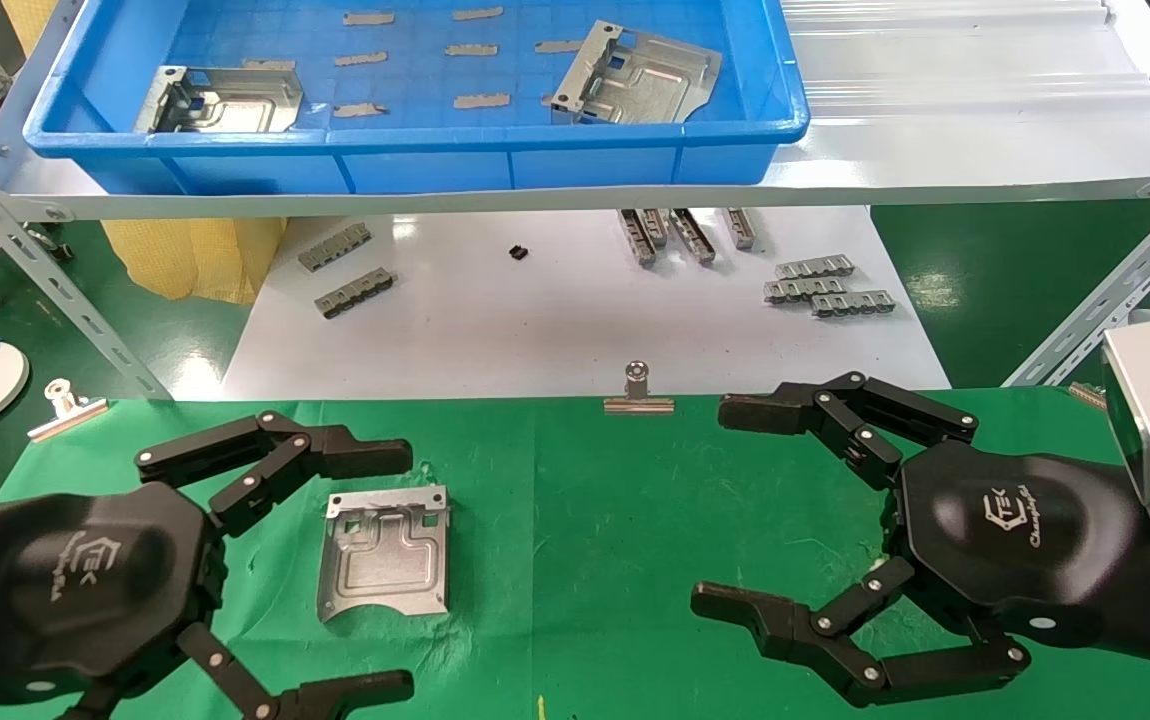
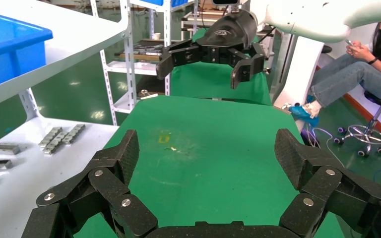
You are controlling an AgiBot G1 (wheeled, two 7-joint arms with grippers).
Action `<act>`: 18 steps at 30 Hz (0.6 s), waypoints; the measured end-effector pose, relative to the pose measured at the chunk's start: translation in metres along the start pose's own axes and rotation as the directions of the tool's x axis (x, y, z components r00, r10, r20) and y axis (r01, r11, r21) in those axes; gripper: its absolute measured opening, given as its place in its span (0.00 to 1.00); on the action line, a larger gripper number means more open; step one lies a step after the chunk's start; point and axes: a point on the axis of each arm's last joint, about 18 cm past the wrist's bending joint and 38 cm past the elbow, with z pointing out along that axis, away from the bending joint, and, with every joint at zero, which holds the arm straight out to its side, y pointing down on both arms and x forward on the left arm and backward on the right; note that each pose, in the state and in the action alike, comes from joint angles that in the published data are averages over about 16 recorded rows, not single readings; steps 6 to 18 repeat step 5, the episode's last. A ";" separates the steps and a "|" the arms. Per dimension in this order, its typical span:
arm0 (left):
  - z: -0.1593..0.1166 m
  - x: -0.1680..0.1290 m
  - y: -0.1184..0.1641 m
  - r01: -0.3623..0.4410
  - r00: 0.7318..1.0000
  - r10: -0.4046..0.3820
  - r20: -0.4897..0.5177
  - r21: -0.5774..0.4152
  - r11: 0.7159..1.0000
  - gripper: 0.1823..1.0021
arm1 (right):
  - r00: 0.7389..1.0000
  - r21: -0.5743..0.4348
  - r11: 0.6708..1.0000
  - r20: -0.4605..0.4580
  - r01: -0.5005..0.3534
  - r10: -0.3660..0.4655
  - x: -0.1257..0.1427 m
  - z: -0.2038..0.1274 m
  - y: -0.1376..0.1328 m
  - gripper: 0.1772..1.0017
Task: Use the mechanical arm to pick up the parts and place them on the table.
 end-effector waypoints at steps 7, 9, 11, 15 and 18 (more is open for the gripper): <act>0.000 0.000 0.000 0.000 1.000 0.000 0.001 0.001 1.000 1.00 | 1.000 0.000 1.000 0.000 0.000 0.000 0.000 0.000 0.000 1.00; 0.000 0.000 0.000 0.000 1.000 0.000 0.001 0.001 1.000 1.00 | 1.000 0.000 1.000 0.000 0.000 0.000 0.000 0.000 0.000 1.00; 0.000 0.000 0.000 0.000 1.000 0.000 0.001 0.001 1.000 1.00 | 1.000 0.000 1.000 0.000 0.000 0.000 0.000 0.000 0.000 1.00; 0.000 0.000 0.000 0.000 1.000 0.000 0.001 0.001 1.000 1.00 | 1.000 0.000 1.000 0.000 0.000 0.000 0.000 0.000 0.000 1.00; 0.000 0.000 0.000 0.000 1.000 0.000 0.001 0.001 1.000 1.00 | 1.000 0.000 1.000 0.000 0.000 0.000 0.000 0.000 0.000 1.00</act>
